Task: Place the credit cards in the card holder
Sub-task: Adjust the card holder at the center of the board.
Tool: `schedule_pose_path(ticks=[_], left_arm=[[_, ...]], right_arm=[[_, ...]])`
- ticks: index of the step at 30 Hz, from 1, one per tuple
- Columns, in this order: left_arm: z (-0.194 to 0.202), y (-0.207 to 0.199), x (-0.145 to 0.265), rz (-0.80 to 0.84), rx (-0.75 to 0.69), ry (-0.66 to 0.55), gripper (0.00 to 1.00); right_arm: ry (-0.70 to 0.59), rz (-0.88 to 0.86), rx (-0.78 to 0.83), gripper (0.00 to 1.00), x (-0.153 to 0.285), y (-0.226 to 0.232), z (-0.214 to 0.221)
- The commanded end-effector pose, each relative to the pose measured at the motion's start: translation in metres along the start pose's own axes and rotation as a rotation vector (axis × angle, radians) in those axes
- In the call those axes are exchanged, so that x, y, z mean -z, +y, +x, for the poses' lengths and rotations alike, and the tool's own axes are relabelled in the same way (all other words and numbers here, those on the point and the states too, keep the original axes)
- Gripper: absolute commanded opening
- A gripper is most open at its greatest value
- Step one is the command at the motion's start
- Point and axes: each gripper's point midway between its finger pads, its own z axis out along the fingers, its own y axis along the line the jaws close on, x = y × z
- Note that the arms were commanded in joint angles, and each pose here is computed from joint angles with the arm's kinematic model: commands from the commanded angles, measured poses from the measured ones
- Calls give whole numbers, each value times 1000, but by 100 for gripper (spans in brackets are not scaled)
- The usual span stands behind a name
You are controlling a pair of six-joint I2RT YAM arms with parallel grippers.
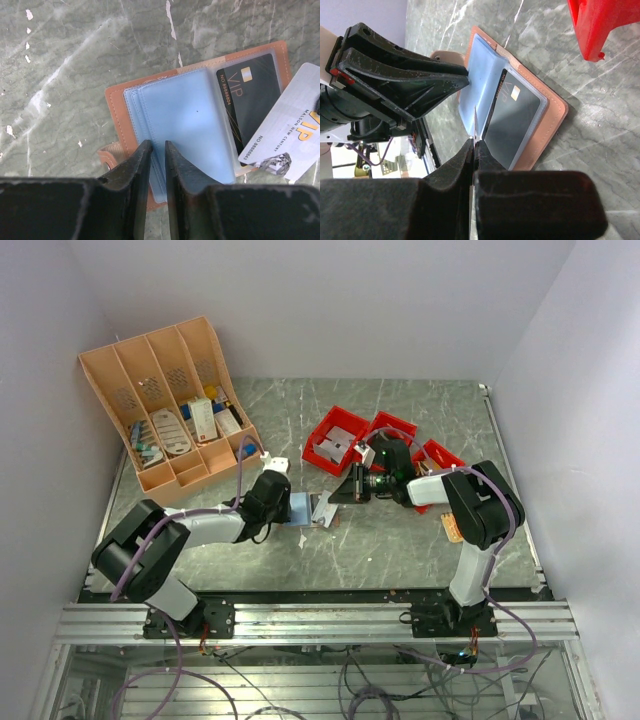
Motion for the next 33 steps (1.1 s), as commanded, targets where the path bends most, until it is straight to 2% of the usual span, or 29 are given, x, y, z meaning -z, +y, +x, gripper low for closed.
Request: schedule_pose_path(ticks=[1, 6, 11, 18, 22, 27, 33], left_arm=[[27, 8, -2, -2, -41, 69, 27], [34, 3, -3, 26, -44, 94, 24], [30, 6, 3, 3, -1, 78, 26], [-1, 11, 30, -51, 108, -17, 49], [-5, 17, 35, -68, 171, -24, 59], [0, 31, 26, -51, 249, -6, 64], [-11, 30, 19, 20, 272, -20, 70]], right_arm=[[-2, -28, -10, 0, -1, 2, 2], [4, -35, -21, 0, -1, 1, 4], [15, -35, -41, 0, -4, -2, 8], [28, -36, -49, 0, -9, -4, 9], [42, -32, -45, 0, -14, -7, 10], [53, -30, -37, 0, -21, -8, 10], [65, -33, -37, 0, -26, -9, 13]])
